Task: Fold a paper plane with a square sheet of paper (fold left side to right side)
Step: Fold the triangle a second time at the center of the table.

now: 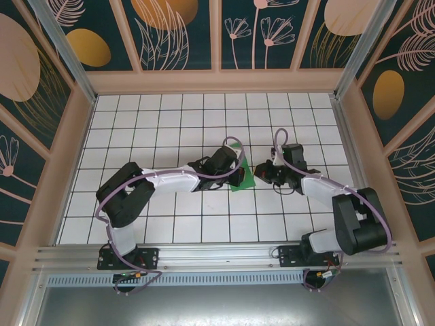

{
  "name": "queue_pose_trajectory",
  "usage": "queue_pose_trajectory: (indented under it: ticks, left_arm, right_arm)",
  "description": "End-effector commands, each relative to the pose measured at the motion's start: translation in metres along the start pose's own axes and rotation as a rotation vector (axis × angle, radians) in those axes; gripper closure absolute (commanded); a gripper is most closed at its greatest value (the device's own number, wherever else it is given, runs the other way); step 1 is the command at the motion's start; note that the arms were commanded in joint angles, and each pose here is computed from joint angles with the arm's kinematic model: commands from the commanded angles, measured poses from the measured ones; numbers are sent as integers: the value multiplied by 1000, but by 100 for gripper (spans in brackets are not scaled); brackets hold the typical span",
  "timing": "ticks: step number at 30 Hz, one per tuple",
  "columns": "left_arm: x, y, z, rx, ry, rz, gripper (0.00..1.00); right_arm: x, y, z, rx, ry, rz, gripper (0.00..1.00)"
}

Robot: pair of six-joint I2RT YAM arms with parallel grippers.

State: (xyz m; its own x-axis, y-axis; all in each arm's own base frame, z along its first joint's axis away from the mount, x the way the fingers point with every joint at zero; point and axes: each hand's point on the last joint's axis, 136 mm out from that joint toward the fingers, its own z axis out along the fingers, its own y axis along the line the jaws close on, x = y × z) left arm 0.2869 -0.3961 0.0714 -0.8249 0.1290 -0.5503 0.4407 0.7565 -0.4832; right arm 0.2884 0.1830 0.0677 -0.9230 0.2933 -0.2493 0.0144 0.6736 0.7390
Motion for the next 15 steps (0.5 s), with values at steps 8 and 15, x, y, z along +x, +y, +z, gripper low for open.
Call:
queue_pose_trajectory:
  ticks: [8,15]
  left_arm:
    - [-13,-2,-12,59,-41,-65,100]
    - [-10,9,-13,12,-27,-57,100]
  right_arm:
    - [15,-14,33,98,92,5,100]
    - [29,-33,40,165,157,41,100]
